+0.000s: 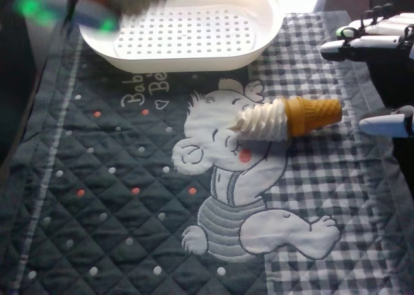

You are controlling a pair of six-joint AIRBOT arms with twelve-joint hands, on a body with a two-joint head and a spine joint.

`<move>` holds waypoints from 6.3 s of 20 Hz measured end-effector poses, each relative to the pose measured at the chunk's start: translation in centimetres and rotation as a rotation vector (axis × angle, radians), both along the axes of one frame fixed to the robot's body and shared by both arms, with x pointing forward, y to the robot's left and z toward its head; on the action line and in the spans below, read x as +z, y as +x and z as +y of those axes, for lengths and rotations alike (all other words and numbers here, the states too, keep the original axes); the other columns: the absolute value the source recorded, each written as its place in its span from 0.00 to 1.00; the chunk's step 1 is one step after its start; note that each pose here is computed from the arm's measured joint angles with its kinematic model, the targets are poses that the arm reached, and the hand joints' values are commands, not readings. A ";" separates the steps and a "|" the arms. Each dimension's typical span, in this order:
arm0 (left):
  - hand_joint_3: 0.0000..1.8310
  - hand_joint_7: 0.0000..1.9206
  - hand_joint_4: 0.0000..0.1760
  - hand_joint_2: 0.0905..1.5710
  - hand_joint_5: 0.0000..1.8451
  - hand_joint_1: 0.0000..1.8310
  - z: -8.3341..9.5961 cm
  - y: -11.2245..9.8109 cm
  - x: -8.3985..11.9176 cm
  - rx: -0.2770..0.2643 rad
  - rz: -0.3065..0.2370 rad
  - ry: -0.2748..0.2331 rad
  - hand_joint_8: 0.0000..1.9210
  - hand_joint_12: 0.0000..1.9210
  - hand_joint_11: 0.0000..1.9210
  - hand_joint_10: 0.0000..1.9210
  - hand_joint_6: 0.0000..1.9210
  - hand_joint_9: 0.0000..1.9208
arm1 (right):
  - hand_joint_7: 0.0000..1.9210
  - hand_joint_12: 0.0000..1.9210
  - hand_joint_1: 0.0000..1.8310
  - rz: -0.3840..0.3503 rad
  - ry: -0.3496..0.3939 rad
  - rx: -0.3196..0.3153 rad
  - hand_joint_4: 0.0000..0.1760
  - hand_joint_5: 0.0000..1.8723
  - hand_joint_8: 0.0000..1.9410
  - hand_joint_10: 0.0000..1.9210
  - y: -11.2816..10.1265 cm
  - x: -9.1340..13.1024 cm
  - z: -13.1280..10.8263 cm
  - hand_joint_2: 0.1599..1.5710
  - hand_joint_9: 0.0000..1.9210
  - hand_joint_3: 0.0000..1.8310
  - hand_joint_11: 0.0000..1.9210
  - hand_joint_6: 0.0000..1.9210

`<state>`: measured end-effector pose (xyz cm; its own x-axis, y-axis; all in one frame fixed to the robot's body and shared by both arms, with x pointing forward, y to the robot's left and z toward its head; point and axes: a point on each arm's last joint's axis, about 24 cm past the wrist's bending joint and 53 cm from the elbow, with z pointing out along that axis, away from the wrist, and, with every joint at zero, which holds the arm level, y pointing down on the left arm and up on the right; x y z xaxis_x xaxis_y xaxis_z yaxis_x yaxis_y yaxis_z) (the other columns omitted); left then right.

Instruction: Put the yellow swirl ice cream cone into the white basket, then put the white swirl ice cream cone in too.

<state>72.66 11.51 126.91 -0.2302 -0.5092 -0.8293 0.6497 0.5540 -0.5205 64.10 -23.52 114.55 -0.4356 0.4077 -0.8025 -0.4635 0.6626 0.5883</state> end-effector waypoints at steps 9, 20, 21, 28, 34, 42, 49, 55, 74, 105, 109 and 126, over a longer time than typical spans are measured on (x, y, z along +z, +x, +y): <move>0.00 0.49 0.00 0.66 0.74 0.70 -0.7 12.0 -11.4 0.311 0.314 0.309 0.65 0.68 0.41 0.49 0.01 0.50 | 0.14 0.02 0.33 0.000 0.000 0.014 0.71 0.18 0.00 0.00 0.5 -0.9 0.7 0.66 0.14 0.00 0.15 0.00; 0.00 0.25 0.74 0.55 0.20 0.42 -2.1 11.5 -10.4 0.282 0.293 0.306 0.00 0.44 0.10 0.00 0.00 0.28 | 0.15 0.02 0.33 -0.007 0.009 0.020 0.81 0.19 0.00 0.00 0.5 -0.8 1.0 0.65 0.15 0.00 0.16 0.00; 0.00 0.23 0.81 0.54 0.18 0.41 -2.8 10.8 -9.2 0.243 0.258 0.280 0.00 0.42 0.07 0.00 0.00 0.24 | 0.14 0.01 0.31 -0.008 0.016 0.020 0.83 0.19 0.00 0.00 0.5 -0.7 1.1 0.64 0.14 0.00 0.15 0.00; 0.00 0.13 0.73 0.55 0.14 0.41 1.6 1.5 -3.6 0.103 0.080 0.061 0.00 0.44 0.00 0.00 0.00 0.13 | 0.15 0.00 0.33 -0.156 0.249 0.050 0.92 0.20 0.00 0.01 0.6 6.1 1.6 0.61 0.09 0.00 0.07 0.00; 0.00 0.11 0.39 0.52 0.17 0.31 5.1 -7.2 -4.4 0.049 0.056 -0.037 0.00 0.38 0.00 0.00 0.00 0.11 | 0.17 0.01 0.35 -0.186 0.285 0.044 1.00 0.19 0.00 0.00 1.5 8.0 0.4 0.61 0.14 0.00 0.10 0.00; 0.00 0.14 0.44 0.45 0.19 0.42 6.4 -9.0 -4.8 0.056 0.060 -0.100 0.00 0.53 0.00 0.01 0.00 0.16 | 0.14 0.01 0.37 -0.077 0.181 0.078 0.74 0.18 0.00 0.00 1.8 3.6 2.5 0.60 0.12 0.00 0.10 0.00; 0.00 0.16 0.00 0.43 0.22 0.50 7.0 -8.5 -7.3 0.094 0.142 -0.112 0.00 0.62 0.00 0.00 0.00 0.17 | 0.11 0.01 0.41 0.018 0.120 0.061 0.71 0.15 0.00 0.00 3.3 -0.9 3.6 0.52 0.09 0.00 0.09 0.00; 0.00 0.17 0.15 0.44 0.18 0.50 8.9 -9.7 -8.7 0.114 0.187 -0.121 0.00 0.64 0.00 0.00 0.00 0.16 | 0.11 0.00 0.44 -0.002 0.059 0.150 0.79 0.13 0.00 0.00 4.8 -0.4 9.0 0.53 0.09 0.00 0.07 0.00; 0.00 0.18 0.00 0.44 0.20 0.53 10.2 -9.8 -8.3 0.139 0.199 -0.192 0.00 0.71 0.00 0.01 0.00 0.19 | 0.30 0.33 0.51 0.083 -0.163 0.176 0.36 0.24 0.00 0.00 3.4 -5.7 9.7 0.51 0.33 0.00 0.21 0.00; 0.00 0.22 0.00 0.45 0.25 0.52 8.6 -8.8 -9.0 0.090 0.215 -0.231 0.00 0.72 0.00 0.02 0.01 0.22 | 0.48 0.50 0.55 -0.084 -0.142 -0.120 0.03 0.40 0.01 0.12 19.6 0.3 14.8 0.55 0.44 0.00 0.22 0.03; 0.00 0.22 0.00 0.45 0.24 0.52 8.7 -8.7 -8.9 0.094 0.213 -0.236 0.00 0.73 0.00 0.01 0.00 0.22 | 0.03 0.03 0.33 -0.063 -0.064 -0.113 1.00 0.00 0.00 0.00 19.5 1.0 14.9 0.41 0.07 0.00 0.00 0.00; 0.39 0.00 0.23 0.24 0.00 0.35 12.2 -11.1 -3.1 0.121 0.046 -0.365 0.00 0.88 0.00 0.02 0.00 0.02 | 0.06 0.00 0.32 -0.382 0.414 0.088 0.88 0.00 0.01 0.01 6.7 18.5 7.5 0.45 0.04 0.00 0.00 0.00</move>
<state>61.54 23.68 123.85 -0.1831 -0.7949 -0.5784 0.5619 0.3982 -0.7251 70.77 -16.04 133.04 -0.1928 0.6967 -0.6909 -0.7373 0.3617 0.5705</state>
